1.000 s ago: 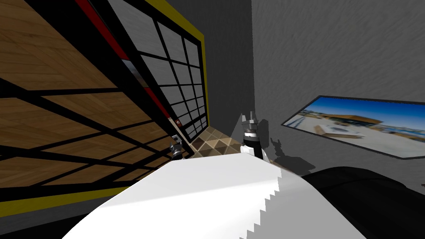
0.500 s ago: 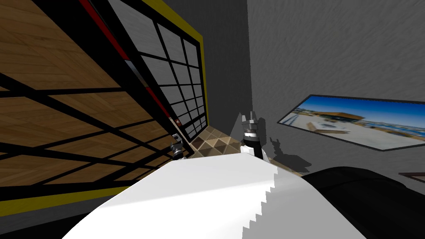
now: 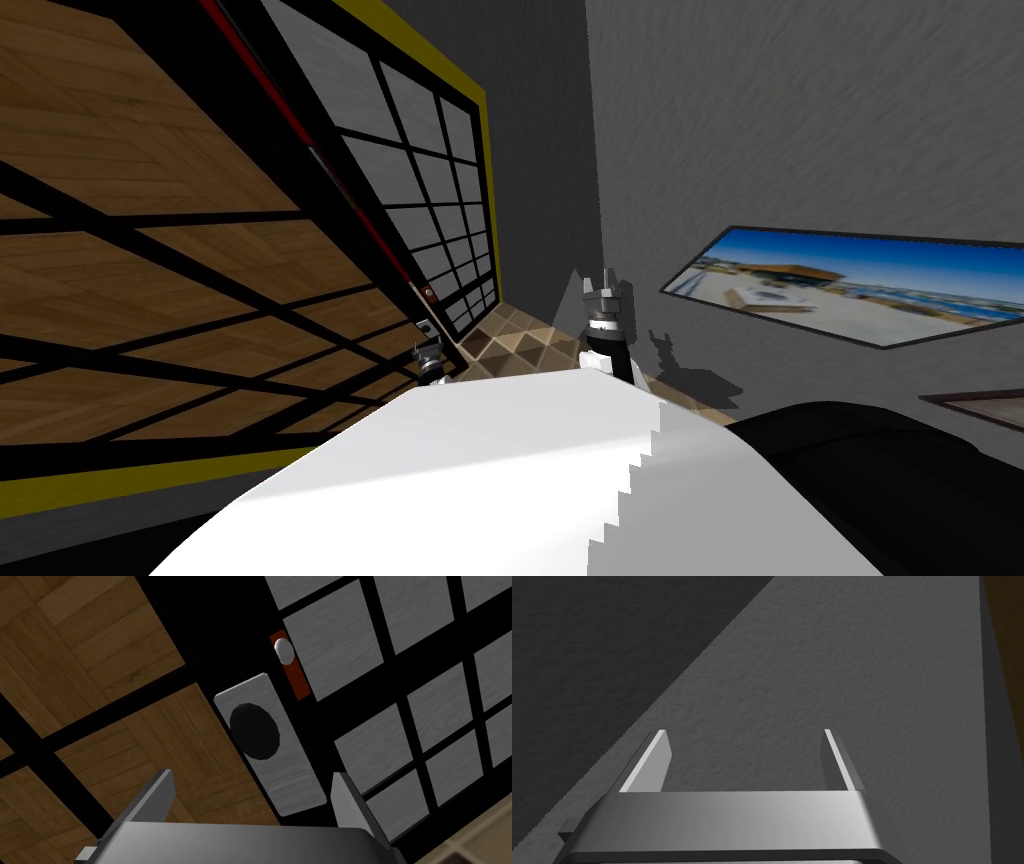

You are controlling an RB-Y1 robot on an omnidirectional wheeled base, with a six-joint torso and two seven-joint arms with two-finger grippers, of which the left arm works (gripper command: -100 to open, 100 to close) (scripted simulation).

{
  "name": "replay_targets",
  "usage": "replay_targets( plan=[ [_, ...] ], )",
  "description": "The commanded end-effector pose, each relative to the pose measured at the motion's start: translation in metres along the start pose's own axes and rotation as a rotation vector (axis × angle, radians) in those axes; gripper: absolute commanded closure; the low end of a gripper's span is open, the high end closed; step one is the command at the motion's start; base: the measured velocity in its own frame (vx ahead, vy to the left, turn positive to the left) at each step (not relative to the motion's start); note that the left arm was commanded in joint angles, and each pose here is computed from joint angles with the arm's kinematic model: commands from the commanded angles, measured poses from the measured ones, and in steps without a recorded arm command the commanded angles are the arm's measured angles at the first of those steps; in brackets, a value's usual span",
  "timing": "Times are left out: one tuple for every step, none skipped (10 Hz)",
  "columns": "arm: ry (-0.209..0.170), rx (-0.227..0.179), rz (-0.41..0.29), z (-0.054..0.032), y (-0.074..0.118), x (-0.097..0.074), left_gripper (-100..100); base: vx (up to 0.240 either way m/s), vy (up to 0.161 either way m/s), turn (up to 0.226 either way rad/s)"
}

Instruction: Pull the door open

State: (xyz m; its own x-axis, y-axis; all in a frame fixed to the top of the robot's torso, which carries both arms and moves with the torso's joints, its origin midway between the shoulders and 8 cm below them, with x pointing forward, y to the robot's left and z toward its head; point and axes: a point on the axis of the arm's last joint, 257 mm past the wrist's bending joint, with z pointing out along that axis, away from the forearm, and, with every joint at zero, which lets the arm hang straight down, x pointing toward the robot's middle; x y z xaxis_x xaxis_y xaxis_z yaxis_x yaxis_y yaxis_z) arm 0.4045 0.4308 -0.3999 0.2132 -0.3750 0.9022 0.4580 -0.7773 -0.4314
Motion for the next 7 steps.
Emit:
replay_targets(
  plan=[
    [-0.001,0.001,-0.036,0.0007,0.0014,0.0002,-100,-0.044,0.006,-0.019],
    [-0.002,0.002,-0.088,0.0013,0.0036,0.0017,-100,-0.043,0.003,-0.047],
    [-0.003,0.004,-0.126,0.0018,0.0056,0.0030,-100,-0.080,0.010,-0.057],
    [-0.003,0.004,-0.142,0.0018,0.0056,0.0030,-100,-0.063,0.016,-0.018],
    [-0.004,0.005,-0.189,0.0023,0.0077,0.0044,-100,-0.055,0.012,-0.037],
    [-0.004,0.007,-0.226,0.0027,0.0095,0.0055,-100,-0.068,0.009,-0.051],
    [-0.004,0.007,-0.239,0.0027,0.0095,0.0055,-100,-0.054,0.005,-0.014]
  ],
)
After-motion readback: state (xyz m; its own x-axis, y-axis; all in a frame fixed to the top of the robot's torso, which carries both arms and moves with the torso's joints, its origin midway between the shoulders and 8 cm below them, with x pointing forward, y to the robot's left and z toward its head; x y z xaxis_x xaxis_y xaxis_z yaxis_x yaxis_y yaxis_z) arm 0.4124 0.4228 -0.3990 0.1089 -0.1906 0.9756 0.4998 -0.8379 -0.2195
